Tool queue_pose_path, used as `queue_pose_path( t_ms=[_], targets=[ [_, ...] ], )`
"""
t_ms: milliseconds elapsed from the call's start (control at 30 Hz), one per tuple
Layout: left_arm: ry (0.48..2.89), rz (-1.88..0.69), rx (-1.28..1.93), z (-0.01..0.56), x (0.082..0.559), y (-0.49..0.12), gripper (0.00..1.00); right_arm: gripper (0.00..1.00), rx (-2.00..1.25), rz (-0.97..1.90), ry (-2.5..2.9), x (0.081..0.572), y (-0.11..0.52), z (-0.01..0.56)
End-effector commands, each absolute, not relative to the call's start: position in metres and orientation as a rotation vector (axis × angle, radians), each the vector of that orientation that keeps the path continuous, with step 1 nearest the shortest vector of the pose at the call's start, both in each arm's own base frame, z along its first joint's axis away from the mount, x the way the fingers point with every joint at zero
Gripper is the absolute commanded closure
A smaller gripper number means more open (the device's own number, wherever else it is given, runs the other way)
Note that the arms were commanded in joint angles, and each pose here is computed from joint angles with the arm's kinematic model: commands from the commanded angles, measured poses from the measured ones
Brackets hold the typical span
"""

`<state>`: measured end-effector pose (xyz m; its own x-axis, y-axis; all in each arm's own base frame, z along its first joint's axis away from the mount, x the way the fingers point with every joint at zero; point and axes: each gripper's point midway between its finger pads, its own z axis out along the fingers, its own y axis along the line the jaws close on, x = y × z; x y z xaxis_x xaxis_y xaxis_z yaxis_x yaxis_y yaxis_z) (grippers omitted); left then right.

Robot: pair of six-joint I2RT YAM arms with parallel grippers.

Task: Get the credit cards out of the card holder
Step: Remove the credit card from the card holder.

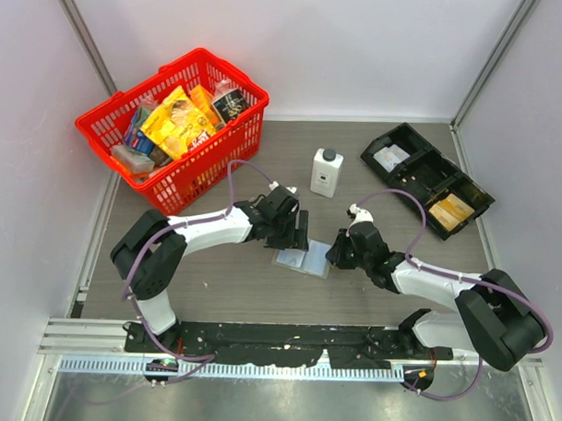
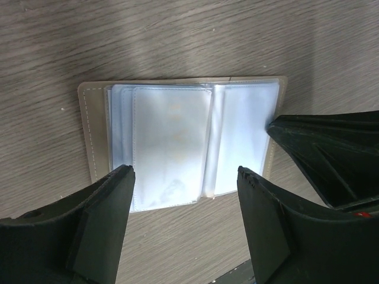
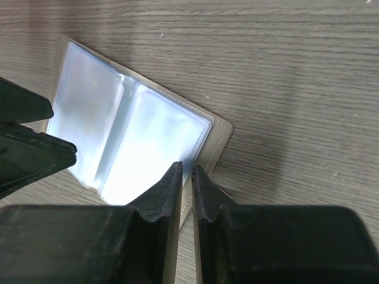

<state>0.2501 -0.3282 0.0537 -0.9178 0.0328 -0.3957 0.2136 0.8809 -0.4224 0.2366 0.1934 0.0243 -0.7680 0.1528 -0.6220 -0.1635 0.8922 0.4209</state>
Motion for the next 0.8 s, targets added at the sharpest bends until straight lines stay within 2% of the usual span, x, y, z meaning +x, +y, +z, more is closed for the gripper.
queue_pose_path(
  t_ms=[0, 767],
  targets=[
    [2.656, -0.622, 0.204, 0.056, 0.256, -0.331, 0.26, 0.83, 0.000, 0.566, 2.394, 0.234, 0.186, 0.014],
    [2.635, -0.778, 0.257, 0.079, 0.244, -0.365, 0.30, 0.83, 0.004, 0.577, 2.387, 0.234, 0.186, 0.013]
  ],
)
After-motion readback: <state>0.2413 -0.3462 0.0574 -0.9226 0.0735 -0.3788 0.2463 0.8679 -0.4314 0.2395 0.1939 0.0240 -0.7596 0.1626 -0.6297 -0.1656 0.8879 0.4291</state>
